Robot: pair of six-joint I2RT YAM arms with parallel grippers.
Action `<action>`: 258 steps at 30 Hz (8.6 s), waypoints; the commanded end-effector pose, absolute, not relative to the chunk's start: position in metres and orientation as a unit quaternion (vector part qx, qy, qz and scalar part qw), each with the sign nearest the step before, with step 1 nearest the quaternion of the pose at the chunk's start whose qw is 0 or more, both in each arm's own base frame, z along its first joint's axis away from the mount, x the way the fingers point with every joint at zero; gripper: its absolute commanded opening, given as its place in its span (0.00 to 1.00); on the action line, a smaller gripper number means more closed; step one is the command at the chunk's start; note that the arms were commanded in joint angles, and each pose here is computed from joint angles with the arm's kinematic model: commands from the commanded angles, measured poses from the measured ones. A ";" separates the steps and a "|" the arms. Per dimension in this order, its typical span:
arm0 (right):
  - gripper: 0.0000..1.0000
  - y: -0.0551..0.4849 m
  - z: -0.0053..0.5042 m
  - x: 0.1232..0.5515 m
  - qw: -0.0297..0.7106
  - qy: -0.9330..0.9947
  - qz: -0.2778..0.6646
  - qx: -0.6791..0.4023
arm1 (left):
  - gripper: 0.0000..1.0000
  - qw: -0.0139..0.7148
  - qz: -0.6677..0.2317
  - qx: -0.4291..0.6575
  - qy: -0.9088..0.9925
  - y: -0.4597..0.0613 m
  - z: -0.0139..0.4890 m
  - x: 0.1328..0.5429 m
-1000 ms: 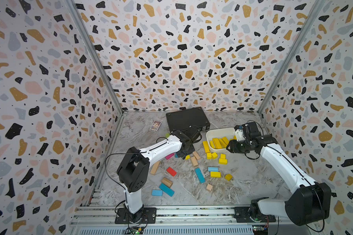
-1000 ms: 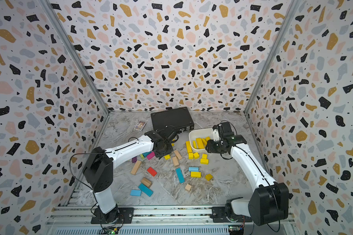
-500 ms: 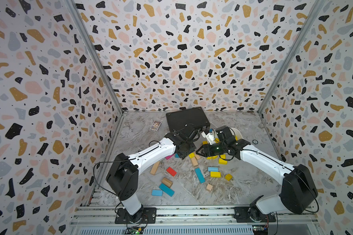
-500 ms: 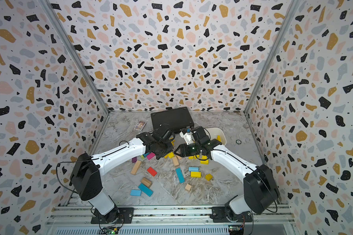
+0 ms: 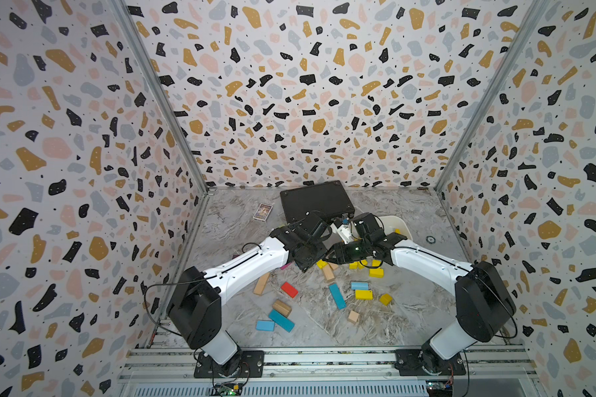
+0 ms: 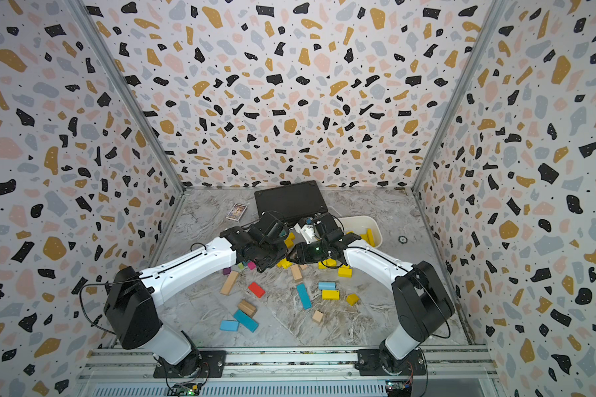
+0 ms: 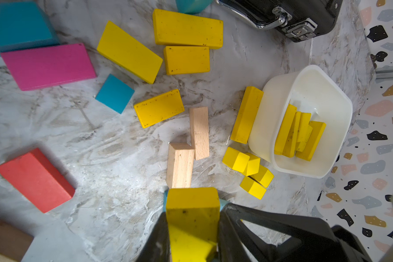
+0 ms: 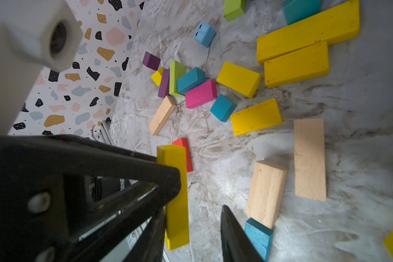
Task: Pick out the yellow building blocks
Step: Pick up the building block from the center of the board, then place the building block in the storage box, then pick up the building block from the center of the board, then place the building block in the storage box, then pick up the building block from the center of the board.
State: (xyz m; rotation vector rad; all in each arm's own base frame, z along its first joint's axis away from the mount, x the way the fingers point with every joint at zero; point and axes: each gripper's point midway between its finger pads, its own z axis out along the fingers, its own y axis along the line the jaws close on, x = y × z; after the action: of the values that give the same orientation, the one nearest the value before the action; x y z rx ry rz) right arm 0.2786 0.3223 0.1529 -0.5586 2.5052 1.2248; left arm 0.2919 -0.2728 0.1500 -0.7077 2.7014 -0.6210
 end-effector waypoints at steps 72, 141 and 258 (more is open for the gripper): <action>0.03 0.169 0.102 0.388 0.139 0.971 0.161 -0.108 | 0.72 0.308 -0.201 -0.111 0.923 -0.171 0.178 0.318; 0.42 0.124 0.147 0.315 0.183 0.970 0.158 -0.034 | 0.45 0.101 0.067 -0.405 0.906 0.005 0.026 0.332; 0.44 0.118 0.028 0.333 0.181 0.981 0.049 0.043 | 0.42 0.310 -0.153 -0.165 0.924 -0.203 0.203 0.345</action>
State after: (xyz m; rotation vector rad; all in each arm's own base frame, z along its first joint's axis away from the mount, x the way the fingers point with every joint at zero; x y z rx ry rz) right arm 0.3284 0.1235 0.0270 0.0974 2.7940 0.1970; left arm 0.3418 -0.2062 0.2051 -0.4055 2.4589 -0.4120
